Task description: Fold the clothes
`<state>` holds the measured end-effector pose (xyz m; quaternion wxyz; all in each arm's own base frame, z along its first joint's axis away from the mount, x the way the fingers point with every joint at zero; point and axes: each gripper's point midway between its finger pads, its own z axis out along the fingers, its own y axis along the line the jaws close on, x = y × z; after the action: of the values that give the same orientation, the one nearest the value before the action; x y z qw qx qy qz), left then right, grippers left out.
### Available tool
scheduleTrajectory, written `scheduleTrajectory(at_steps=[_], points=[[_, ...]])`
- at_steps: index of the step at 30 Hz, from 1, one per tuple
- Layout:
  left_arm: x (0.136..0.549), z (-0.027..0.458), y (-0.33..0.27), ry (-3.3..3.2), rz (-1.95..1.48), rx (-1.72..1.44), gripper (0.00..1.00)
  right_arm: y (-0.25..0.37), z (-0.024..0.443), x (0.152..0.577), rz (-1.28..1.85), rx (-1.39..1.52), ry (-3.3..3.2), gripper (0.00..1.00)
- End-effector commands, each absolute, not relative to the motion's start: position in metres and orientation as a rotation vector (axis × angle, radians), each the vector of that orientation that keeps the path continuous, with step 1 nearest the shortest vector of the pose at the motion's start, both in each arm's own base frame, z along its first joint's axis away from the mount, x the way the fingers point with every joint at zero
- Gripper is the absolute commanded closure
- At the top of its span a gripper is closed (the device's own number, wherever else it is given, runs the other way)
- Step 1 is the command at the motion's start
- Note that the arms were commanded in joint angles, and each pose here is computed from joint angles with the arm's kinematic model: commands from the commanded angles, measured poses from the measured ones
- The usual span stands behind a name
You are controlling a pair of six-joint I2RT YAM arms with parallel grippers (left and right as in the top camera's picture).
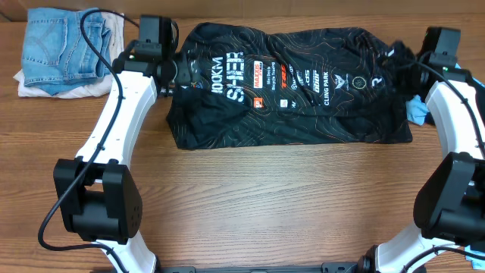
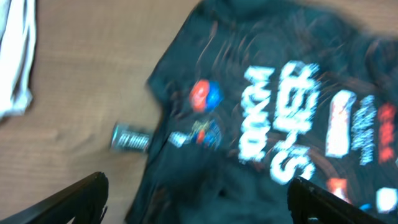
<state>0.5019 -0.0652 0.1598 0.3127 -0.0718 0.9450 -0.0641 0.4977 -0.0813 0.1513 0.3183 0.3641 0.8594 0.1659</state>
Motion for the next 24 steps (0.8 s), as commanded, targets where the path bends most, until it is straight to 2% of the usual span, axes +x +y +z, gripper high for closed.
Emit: scheduleTrajectory(at_steps=[1, 4, 8, 11, 14, 20, 22, 24], points=[[0.523, 0.192, -0.084, 2.379, -0.312, -0.115, 0.05, -0.067, 0.176, 0.514, 0.534, 0.807, 2.231, 0.07], [0.540, 0.215, -0.094, 2.267, -0.364, -0.041, 0.08, -0.063, 0.181, 0.519, 0.525, 0.751, 2.217, 0.08], [0.561, 0.237, -0.095, 2.135, -0.328, 0.033, 0.02, -0.051, 0.180, 0.520, 0.503, 0.652, 2.248, 0.06], [0.573, 0.233, -0.094, 2.097, -0.293, 0.070, 0.00, -0.041, 0.177, 0.519, 0.483, 0.616, 2.271, 0.05], [0.580, 0.210, -0.095, 2.129, -0.291, 0.066, 0.00, -0.033, 0.175, 0.520, 0.474, 0.604, 2.280, 0.05], [0.554, 0.154, -0.108, 2.342, -0.389, 0.100, 0.10, -0.043, 0.154, 0.502, 0.326, 0.683, 2.370, 0.30], [0.541, 0.146, -0.109, 2.407, -0.410, 0.101, 0.18, -0.047, 0.145, 0.491, 0.284, 0.715, 2.420, 0.41], [0.524, 0.142, -0.114, 2.472, -0.459, 0.110, 0.29, -0.049, 0.136, 0.478, 0.257, 0.760, 2.471, 0.57]])
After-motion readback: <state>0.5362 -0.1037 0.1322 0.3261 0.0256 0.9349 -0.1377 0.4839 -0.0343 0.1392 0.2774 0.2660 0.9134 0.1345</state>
